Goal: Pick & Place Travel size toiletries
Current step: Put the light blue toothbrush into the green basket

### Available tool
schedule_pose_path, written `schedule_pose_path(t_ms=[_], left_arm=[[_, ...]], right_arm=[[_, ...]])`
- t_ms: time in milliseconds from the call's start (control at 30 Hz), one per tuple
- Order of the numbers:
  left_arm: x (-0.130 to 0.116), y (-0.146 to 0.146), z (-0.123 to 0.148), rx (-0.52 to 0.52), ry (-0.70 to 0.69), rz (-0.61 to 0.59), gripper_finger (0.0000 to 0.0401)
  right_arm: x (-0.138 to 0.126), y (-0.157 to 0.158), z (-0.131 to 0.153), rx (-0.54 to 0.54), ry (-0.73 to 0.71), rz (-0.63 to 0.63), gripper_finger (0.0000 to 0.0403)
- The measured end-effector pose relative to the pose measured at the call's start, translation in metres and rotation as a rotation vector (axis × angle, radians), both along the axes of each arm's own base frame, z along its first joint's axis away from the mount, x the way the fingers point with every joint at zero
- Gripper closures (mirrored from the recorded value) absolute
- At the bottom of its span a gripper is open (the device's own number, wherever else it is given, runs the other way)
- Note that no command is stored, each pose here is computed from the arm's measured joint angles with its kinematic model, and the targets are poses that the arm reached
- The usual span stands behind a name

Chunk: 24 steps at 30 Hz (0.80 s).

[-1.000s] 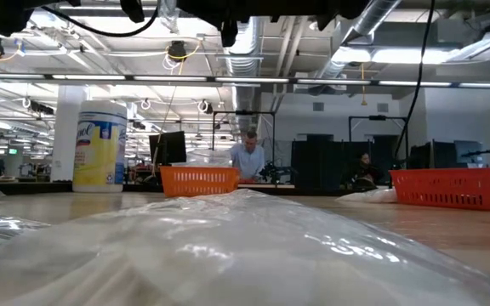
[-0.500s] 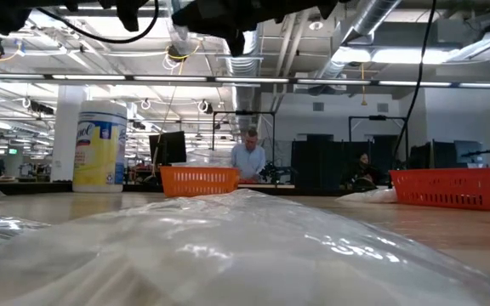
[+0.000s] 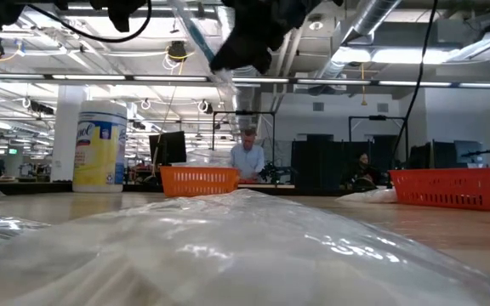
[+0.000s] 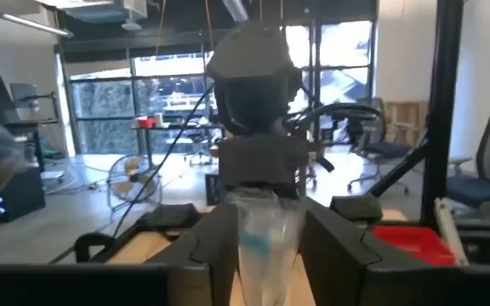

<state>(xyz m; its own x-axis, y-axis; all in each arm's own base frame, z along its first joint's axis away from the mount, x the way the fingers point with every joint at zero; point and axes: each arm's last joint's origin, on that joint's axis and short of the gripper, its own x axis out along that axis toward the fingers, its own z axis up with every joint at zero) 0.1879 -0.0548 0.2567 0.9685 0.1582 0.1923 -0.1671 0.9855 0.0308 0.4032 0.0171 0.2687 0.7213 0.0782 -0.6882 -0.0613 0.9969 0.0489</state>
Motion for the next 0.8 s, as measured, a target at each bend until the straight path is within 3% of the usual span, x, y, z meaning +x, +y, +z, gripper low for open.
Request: schedule_pose_path(t_ms=[167,367,600,800], left_arm=[[-0.001,-0.001,0.003,0.037,-0.005,0.004,0.026],[-0.001,-0.003,0.0,0.114,0.029,0.013,0.0199],[0.013,0.0,-0.004,0.156,0.276,0.041,0.0128],[0.024,-0.008,-0.006,0.209,0.333,0.021,0.0117]], right_arm=[[-0.006,-0.001,-0.007,-0.008,0.09,-0.006,0.0392],[-0.013,-0.004,-0.013,-0.062,0.184,-0.061,0.0392],[-0.016,-0.005,-0.015,-0.089,0.221,-0.094,0.0392],[-0.023,-0.005,-0.019,-0.107,0.297,-0.13,0.0392]])
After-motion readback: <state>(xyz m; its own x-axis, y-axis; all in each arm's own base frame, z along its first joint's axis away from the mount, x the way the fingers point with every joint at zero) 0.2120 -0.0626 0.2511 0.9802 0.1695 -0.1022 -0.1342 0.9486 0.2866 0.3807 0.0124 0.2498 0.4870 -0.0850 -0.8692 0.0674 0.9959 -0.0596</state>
